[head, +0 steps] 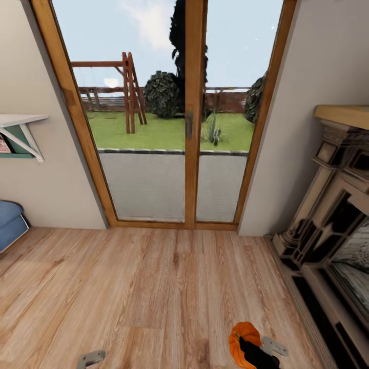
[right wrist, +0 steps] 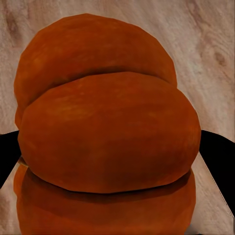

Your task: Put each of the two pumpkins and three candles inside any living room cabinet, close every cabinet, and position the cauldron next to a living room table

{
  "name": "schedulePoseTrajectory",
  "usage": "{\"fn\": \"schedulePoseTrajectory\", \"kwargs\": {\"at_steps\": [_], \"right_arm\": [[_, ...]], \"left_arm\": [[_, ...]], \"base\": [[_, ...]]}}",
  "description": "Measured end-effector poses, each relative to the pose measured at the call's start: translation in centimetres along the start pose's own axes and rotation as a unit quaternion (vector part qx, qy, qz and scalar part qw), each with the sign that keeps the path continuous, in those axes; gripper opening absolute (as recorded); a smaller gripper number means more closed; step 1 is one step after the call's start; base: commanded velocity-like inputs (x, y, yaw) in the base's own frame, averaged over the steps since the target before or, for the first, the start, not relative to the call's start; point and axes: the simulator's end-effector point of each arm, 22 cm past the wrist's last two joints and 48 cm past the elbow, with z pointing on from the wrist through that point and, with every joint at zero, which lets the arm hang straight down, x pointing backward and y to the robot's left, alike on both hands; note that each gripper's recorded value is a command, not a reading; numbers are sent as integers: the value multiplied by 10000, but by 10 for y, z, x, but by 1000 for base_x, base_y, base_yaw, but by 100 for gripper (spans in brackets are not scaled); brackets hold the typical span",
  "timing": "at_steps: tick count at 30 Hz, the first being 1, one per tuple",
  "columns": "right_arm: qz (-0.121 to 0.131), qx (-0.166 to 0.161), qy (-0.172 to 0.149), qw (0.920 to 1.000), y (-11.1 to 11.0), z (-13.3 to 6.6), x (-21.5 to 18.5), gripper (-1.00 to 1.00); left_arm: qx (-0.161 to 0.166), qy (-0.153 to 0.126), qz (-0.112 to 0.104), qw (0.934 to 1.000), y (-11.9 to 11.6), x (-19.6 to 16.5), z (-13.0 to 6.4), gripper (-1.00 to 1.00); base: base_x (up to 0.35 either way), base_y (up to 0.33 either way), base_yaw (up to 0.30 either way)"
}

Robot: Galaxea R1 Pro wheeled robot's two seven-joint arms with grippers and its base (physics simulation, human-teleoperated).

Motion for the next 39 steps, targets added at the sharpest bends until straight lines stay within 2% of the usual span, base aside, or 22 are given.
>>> {"fn": "schedulePoseTrajectory", "kwargs": {"at_steps": [7,30,39], "right_arm": [[-86,-29,-18,10000,3,-4,-2,-100],[-89,-30,-26,10000,3,-4,-2,-100],[-94,-62,-34,9999,6,-4,-3,-100]], "left_arm": [[4,10,2,10000,1,0,-5,100],[17,-9,9,10000,0,-2,-5,100],[19,-12,12,10000,0,-2,-5,100]], "base": [[0,0,0],[0,-1,0],[-91,-233,0]]}}
